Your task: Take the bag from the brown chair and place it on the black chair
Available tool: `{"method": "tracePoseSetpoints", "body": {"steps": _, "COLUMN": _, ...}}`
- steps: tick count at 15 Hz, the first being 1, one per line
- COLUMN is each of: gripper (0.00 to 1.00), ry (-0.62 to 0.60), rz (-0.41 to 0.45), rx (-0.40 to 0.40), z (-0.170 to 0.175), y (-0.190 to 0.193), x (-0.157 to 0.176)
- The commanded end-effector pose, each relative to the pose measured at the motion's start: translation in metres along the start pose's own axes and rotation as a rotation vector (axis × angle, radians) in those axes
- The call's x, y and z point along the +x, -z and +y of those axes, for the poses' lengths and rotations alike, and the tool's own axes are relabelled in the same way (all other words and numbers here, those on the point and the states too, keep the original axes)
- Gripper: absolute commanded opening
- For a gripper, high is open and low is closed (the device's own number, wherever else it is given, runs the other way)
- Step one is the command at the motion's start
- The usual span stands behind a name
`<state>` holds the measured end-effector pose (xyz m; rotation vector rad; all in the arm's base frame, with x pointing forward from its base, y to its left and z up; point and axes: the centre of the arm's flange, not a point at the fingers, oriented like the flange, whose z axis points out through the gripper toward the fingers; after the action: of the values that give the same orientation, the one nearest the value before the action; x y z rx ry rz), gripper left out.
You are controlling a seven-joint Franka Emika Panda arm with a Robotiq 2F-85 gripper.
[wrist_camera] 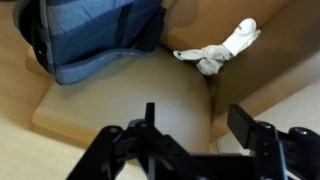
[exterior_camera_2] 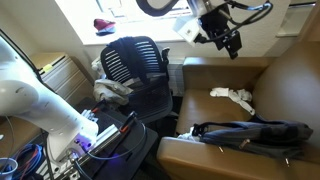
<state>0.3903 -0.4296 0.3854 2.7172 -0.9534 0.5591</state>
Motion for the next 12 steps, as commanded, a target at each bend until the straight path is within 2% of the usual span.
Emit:
{"method": "tracePoseSetpoints", "body": {"steps": 1, "gripper": 0.79, "ry": -0.019, "rz": -0.038, "rx": -0.022, "z": 0.017, "y": -0.011, "x": -0.001}}
{"method": "tracePoseSetpoints", "body": {"steps": 2, "gripper": 0.87, "ry": -0.034, "rz": -0.062, "rx": -0.057, "z": 0.034, "y": -0.024, "x": -0.001}}
{"method": "tracePoseSetpoints", "body": {"steps": 3, "gripper": 1.00, "ry": -0.040, "rz": -0.077, "rx": -0.084, "z": 0.044, "y": -0.034, "x": -0.001}}
{"method": "tracePoseSetpoints", "body": {"steps": 5, "gripper": 1.00, "ry": -0.016, "rz": -0.053, "rx": -0.200, "z": 0.045, "y": -0.051, "x": -0.004}}
{"method": "tracePoseSetpoints", "body": {"steps": 8, "gripper": 1.00, "ry": -0.046, "rz": -0.169, "rx": -0.336, "z": 0.077, "y": -0.088, "x": 0.006}}
{"method": "tracePoseSetpoints", "body": {"steps": 12, "gripper": 1.00, "ry": -0.111, "rz": -0.339, "rx": -0.450, "z": 0.124, "y": -0.126, "x": 0.004}}
